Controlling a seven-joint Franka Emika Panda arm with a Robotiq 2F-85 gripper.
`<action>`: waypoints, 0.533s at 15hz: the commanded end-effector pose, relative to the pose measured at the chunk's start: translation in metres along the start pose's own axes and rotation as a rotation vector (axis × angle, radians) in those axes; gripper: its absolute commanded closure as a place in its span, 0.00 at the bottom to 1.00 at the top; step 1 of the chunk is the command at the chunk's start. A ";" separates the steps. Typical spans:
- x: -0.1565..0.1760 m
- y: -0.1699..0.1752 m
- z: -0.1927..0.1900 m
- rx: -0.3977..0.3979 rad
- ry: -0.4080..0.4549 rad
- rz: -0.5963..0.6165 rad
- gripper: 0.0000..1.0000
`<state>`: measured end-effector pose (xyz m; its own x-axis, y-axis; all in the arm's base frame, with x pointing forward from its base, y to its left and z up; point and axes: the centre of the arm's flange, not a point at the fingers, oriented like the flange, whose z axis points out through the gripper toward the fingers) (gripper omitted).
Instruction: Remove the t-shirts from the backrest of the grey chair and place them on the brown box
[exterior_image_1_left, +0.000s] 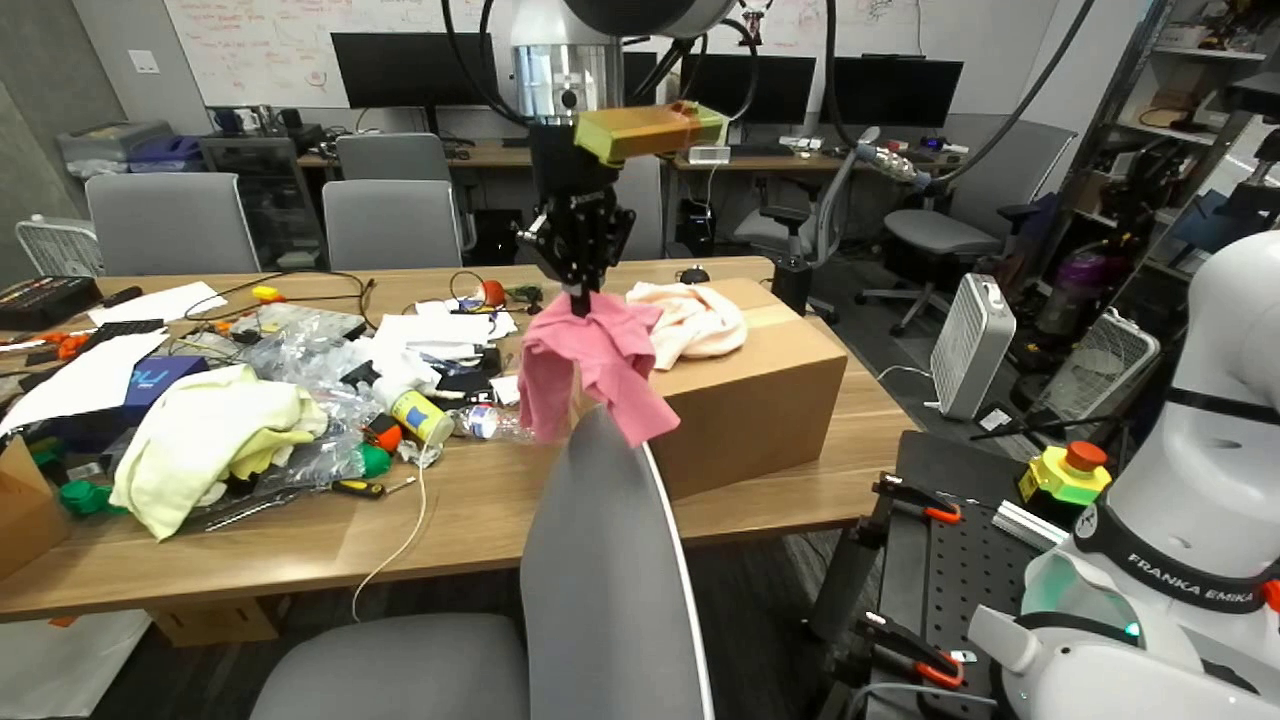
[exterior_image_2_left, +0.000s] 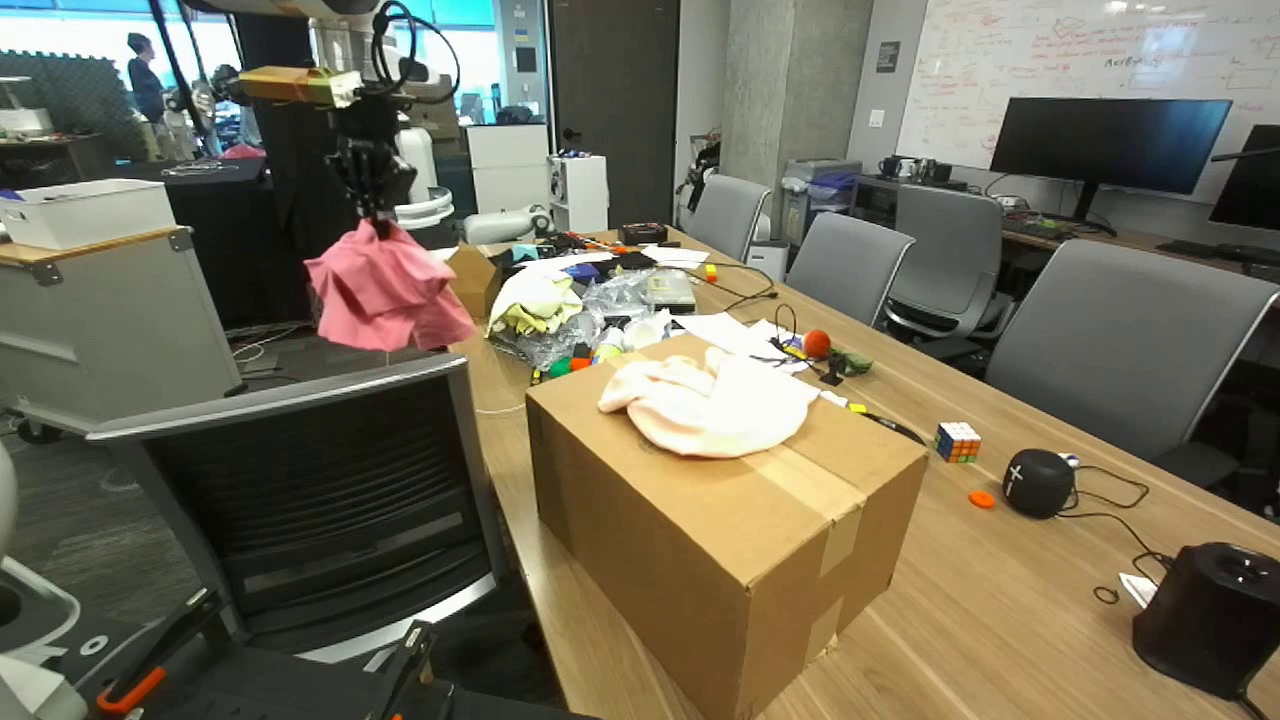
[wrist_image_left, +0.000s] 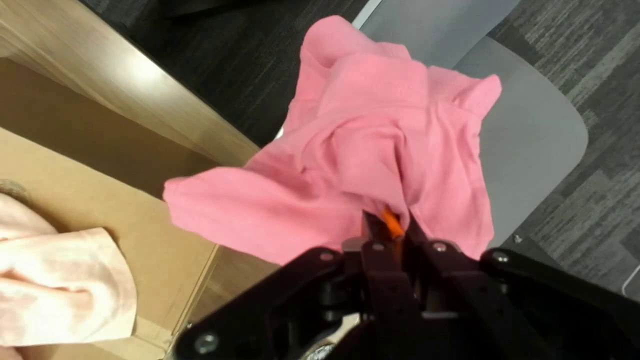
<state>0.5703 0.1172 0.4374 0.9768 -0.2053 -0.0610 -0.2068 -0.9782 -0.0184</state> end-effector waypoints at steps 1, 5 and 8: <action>0.012 0.034 -0.039 0.039 0.048 0.094 0.98; 0.026 0.091 -0.073 0.091 0.086 0.218 0.98; 0.029 0.143 -0.097 0.145 0.108 0.324 0.98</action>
<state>0.5800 0.0052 0.4996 0.9035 -0.4283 0.0132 -0.4250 -0.8997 -0.0999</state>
